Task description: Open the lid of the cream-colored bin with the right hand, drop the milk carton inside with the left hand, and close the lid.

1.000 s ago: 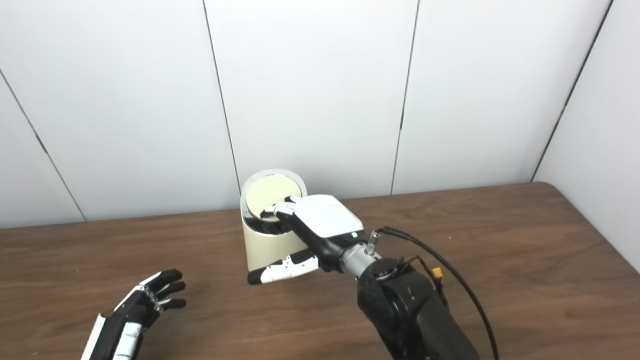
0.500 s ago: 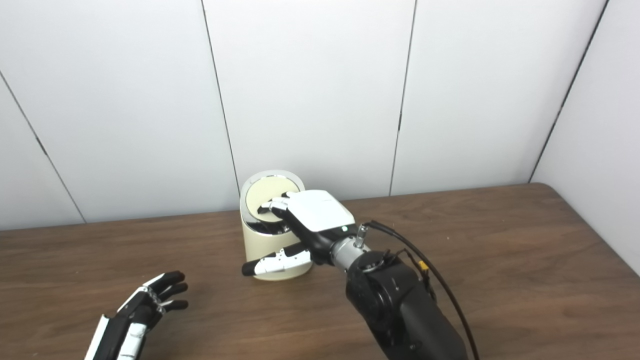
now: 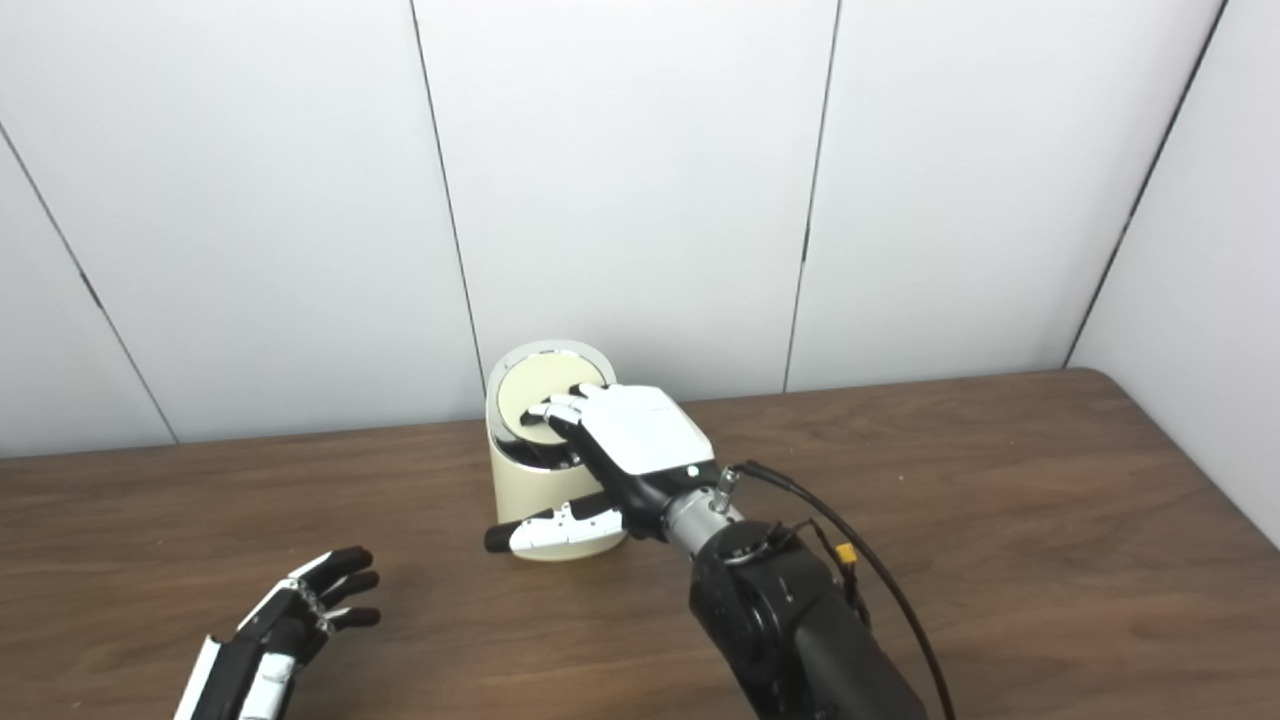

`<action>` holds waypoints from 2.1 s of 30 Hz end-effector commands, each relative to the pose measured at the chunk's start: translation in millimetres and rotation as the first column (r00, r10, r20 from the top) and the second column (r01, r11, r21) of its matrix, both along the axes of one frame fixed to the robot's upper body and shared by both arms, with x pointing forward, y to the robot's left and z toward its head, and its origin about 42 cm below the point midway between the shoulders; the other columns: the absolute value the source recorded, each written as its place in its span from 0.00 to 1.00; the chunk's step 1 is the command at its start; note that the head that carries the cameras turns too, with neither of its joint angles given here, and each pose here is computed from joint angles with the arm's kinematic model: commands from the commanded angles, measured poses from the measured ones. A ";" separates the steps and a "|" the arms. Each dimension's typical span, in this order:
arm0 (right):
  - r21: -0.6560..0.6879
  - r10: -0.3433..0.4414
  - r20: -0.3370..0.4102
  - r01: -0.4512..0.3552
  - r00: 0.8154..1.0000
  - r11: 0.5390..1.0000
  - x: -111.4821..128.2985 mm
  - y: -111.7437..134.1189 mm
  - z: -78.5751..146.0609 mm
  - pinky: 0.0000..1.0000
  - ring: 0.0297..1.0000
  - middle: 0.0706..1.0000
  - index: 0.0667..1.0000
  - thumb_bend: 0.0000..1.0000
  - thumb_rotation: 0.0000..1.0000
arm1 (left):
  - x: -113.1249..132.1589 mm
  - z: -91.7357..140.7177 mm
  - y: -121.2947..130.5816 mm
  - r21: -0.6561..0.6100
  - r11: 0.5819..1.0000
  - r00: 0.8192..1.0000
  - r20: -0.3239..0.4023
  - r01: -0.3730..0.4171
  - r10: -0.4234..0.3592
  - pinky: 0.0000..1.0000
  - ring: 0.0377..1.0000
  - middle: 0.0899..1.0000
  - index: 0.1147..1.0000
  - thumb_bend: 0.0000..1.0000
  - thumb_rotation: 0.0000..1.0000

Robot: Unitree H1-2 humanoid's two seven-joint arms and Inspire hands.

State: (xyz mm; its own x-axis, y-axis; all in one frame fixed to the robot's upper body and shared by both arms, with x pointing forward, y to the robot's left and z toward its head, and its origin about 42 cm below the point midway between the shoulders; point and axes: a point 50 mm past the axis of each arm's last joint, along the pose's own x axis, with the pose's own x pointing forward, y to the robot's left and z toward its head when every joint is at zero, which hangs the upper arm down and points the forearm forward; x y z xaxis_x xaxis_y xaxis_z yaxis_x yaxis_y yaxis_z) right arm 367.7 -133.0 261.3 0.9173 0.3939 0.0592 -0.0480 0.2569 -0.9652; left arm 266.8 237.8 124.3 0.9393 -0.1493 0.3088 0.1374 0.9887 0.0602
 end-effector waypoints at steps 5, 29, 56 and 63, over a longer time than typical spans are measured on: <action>-0.049 -0.056 -0.272 0.044 0.961 0.998 -9.4 -14.0 -52.7 0.90 0.93 0.87 0.83 0.85 0.90 | -2.4 1.4 -0.7 -0.015 1.000 1.000 0.015 0.001 -0.001 0.68 0.79 0.81 0.80 0.68 0.85; 0.037 0.029 -0.009 -0.028 1.000 0.999 -20.0 -6.8 -8.7 0.89 0.91 0.85 0.82 0.81 0.80 | -1.9 0.9 -3.3 0.031 0.999 1.000 0.018 -0.011 0.010 0.67 0.78 0.81 0.80 0.69 0.88; -0.005 0.029 -0.027 -0.029 0.999 1.000 -21.1 -8.7 -12.0 0.88 0.92 0.86 0.83 0.82 0.81 | 1.0 -0.3 -7.1 0.026 1.000 1.000 0.021 -0.010 0.009 0.66 0.78 0.80 0.80 0.67 0.87; -0.082 0.037 -0.131 -0.048 0.991 0.995 -9.9 -2.9 -5.9 0.89 0.89 0.82 0.78 0.86 0.87 | 2.5 0.8 -9.7 0.023 1.000 1.000 0.028 -0.010 0.009 0.66 0.78 0.80 0.80 0.68 0.87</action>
State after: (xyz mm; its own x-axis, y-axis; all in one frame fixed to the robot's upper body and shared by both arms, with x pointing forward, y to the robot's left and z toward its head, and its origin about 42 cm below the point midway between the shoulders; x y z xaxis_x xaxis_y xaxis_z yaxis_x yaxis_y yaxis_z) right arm 353.4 -135.9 271.1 0.8970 0.4397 0.0456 -0.0538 0.2109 -0.9760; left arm 266.0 234.4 124.1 0.9405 -0.1493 0.3053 0.1251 0.9873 0.0975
